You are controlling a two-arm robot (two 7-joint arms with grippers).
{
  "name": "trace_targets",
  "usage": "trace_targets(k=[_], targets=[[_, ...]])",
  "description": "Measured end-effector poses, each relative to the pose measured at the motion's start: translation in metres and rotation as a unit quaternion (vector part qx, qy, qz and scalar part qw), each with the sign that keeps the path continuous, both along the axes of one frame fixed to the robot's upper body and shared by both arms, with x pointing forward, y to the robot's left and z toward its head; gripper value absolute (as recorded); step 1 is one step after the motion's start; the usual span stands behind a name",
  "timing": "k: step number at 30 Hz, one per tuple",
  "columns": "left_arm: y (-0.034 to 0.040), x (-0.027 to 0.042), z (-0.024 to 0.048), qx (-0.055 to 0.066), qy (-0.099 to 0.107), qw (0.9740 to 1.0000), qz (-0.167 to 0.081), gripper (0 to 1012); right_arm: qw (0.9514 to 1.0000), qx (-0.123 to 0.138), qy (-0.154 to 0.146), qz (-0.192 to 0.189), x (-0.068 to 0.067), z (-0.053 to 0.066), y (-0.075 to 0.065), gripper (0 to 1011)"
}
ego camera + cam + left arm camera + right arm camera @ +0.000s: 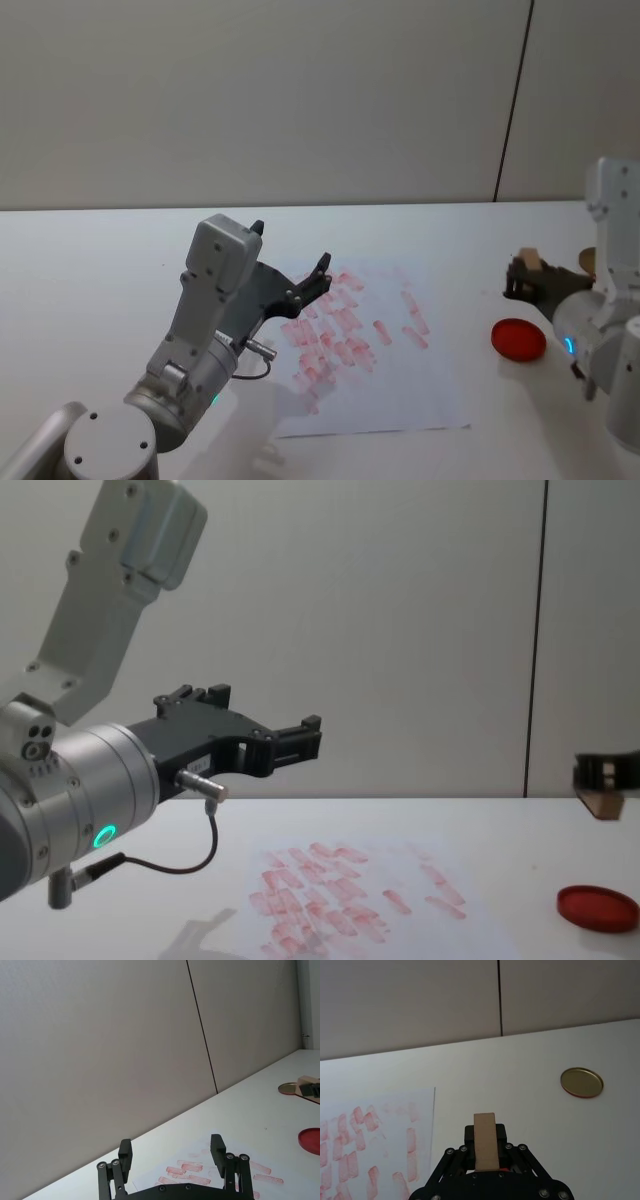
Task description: Use the one hand to pick up the stamp and affix it onto the A4 paper.
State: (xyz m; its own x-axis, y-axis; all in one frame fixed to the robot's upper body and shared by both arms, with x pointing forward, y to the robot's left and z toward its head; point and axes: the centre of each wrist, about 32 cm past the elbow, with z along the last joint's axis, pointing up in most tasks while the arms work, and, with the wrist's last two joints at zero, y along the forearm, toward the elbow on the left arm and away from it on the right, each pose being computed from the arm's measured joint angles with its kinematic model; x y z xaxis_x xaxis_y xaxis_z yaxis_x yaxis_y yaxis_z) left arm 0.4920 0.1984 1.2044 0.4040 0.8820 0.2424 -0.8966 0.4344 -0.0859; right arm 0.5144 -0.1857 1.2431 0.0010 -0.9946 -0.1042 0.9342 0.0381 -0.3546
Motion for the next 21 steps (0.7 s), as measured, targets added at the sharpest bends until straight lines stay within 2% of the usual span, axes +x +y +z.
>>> trace_targets(k=[9, 21], targets=[[0.0000, 0.0000, 0.0000, 0.000, 0.000, 1.0000, 0.000, 993, 0.9997, 0.001, 0.022, -0.006, 0.001, -0.012, -0.007, 219], [0.0000, 0.0000, 0.0000, 0.000, 0.000, 1.0000, 0.000, 993, 0.9988, 0.010, 0.048, 0.007, 0.008, -0.026, -0.011, 220]])
